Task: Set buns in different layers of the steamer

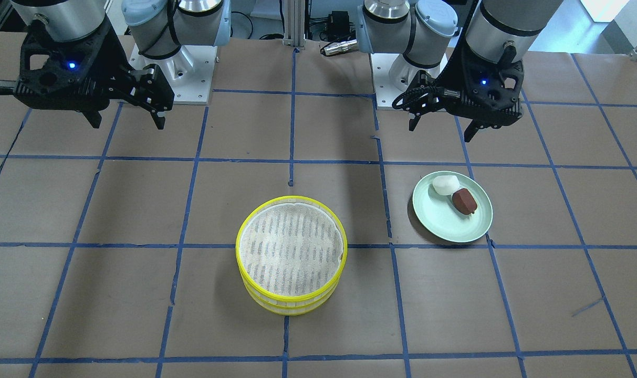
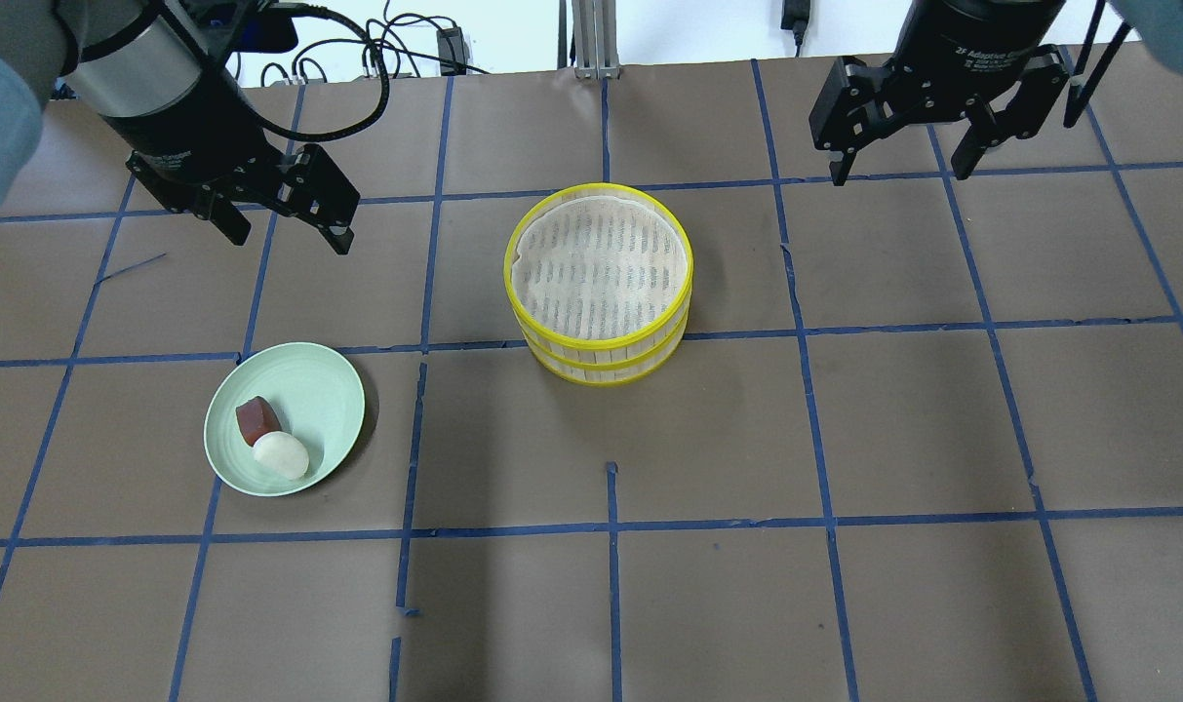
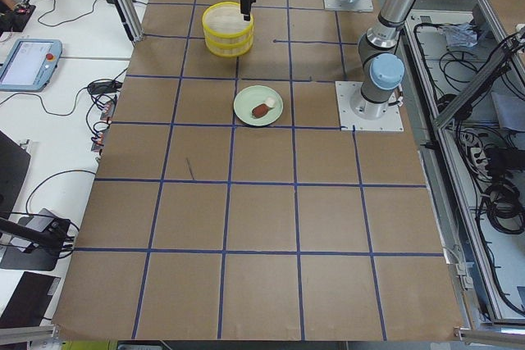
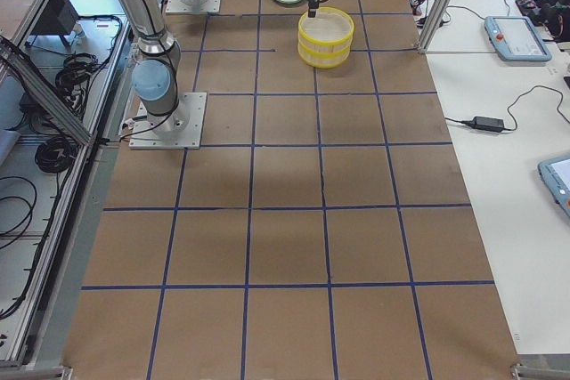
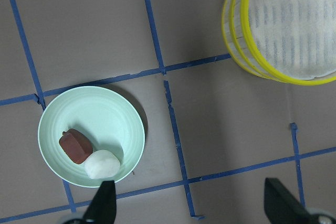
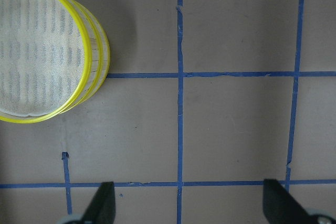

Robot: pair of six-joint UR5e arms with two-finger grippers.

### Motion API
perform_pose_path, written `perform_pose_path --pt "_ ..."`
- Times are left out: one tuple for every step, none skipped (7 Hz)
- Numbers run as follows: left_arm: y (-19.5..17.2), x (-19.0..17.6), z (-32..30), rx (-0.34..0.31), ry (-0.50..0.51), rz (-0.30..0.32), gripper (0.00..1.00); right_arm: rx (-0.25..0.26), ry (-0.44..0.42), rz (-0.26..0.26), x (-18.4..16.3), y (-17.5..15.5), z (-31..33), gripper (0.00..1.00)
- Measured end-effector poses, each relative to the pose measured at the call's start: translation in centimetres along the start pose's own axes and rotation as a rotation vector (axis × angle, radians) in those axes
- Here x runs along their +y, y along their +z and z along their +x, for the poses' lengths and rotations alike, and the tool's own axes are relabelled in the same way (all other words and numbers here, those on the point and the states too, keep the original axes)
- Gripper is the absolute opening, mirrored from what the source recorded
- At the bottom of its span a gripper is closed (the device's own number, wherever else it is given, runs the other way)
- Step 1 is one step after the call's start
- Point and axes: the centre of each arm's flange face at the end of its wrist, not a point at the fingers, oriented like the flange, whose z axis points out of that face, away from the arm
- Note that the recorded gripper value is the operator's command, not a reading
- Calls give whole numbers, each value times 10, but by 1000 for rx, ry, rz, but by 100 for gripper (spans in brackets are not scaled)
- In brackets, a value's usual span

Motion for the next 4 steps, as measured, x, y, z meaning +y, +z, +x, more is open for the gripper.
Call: perform_pose_path --pt "0 0 0 0 0 0 100 0 -1 -1 0 0 0 100" --pt "0 0 0 0 0 -1 100 1 -2 -2 0 1 0 100" --pt "0 0 -1 0 1 -3 100 1 -2 -2 0 1 0 100" --pt "1 1 -4 -2 5 -5 100 -1 -1 -8 0 3 -1 98"
